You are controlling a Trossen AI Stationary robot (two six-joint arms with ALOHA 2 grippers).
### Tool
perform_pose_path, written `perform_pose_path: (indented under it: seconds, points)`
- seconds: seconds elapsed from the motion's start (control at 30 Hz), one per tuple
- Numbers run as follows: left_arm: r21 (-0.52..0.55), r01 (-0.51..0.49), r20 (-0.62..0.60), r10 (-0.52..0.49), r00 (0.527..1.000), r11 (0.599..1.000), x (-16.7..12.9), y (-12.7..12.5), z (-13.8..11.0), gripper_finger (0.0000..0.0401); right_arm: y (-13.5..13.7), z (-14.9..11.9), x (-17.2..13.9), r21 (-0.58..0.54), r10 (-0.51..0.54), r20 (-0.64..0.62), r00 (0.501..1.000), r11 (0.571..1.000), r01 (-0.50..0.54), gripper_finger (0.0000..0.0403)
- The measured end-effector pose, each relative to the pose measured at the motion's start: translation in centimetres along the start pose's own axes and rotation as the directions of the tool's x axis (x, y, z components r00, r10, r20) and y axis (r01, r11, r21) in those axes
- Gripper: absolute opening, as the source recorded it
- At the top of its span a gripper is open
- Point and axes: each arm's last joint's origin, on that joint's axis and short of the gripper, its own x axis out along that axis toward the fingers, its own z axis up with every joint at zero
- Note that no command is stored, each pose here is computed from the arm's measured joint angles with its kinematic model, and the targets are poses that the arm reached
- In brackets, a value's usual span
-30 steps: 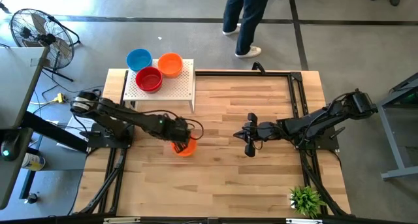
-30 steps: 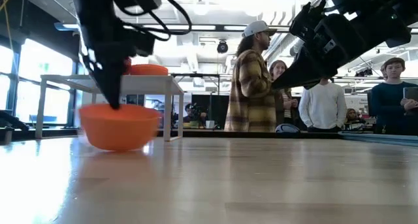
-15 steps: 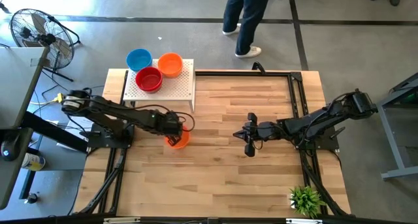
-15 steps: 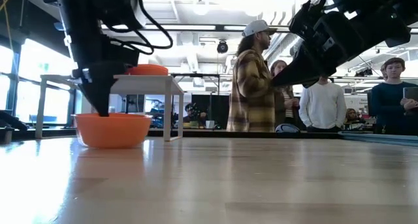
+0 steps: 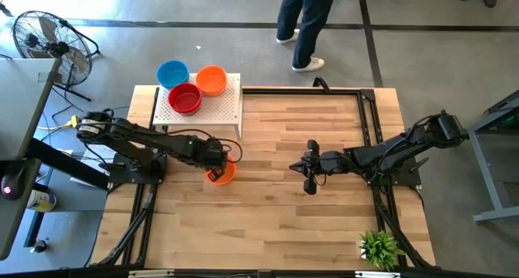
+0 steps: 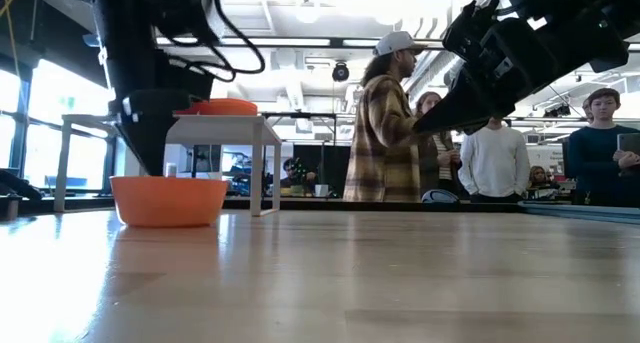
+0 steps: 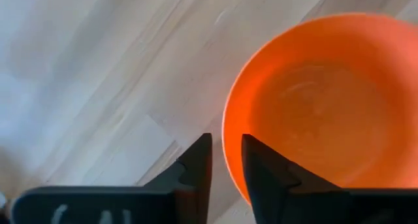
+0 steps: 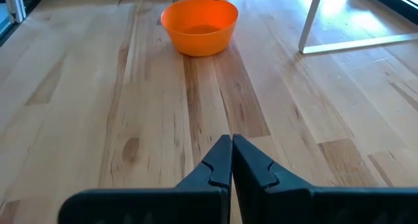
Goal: Pick & Place Mini bowls
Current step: Stack the orange bowl on top of the orange bowl on the shelf
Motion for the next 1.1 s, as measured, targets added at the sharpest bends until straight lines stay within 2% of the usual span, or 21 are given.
perform_pose_path:
  seconds: [0.1,0.2,0.27,0.37,0.43,0.5,0.67,0.93,1.1]
  points:
    - [0.039,0.014,0.008,-0.015,1.0,0.999,-1.4,-0.1,0.7,0.0094,0.0,0.0,0.0,0.0,-0.002,0.0,1.0,1.0,0.002,0.0]
    - [0.126,0.101,0.017,-0.104,0.994,0.987,-2.8,-1.1,1.4,0.0102,0.0,0.0,0.0,0.0,-0.002,0.0,1.0,1.0,0.002,0.0]
    - [0.243,0.178,0.026,-0.189,0.982,0.954,-4.1,-2.3,1.4,0.0102,0.0,0.0,0.0,-0.002,-0.003,0.001,1.0,1.0,0.003,0.0]
    - [0.425,0.246,0.027,-0.283,0.959,0.871,-5.6,-4.1,0.5,0.0102,0.0,0.0,0.0,-0.008,0.0,0.0,1.0,1.0,0.0,0.0]
    - [0.504,0.251,0.03,-0.307,0.951,0.826,-5.8,-5.4,-0.2,0.0102,0.0,0.0,0.0,-0.008,0.001,0.0,1.0,1.0,-0.001,0.0]
    - [0.541,0.222,0.032,-0.284,0.958,0.811,-5.7,-6.0,-1.1,0.0102,0.0,0.0,0.0,-0.008,0.001,0.0,1.0,1.0,-0.001,0.0]
    - [0.543,0.203,0.023,-0.256,0.966,0.815,-5.0,-7.3,-2.1,0.0113,0.0,0.0,0.0,-0.008,0.001,0.0,1.0,1.0,-0.001,0.0]
    - [0.551,0.125,0.007,-0.155,0.988,0.825,-2.7,-8.2,-2.4,0.0202,0.0,0.0,0.0,-0.008,0.004,-0.001,1.0,1.0,-0.004,0.0]
    - [0.554,0.102,-0.028,-0.104,0.994,0.826,-0.8,-8.1,-3.2,0.0199,0.0,0.0,0.0,-0.014,0.005,-0.001,1.0,1.0,-0.005,0.0]
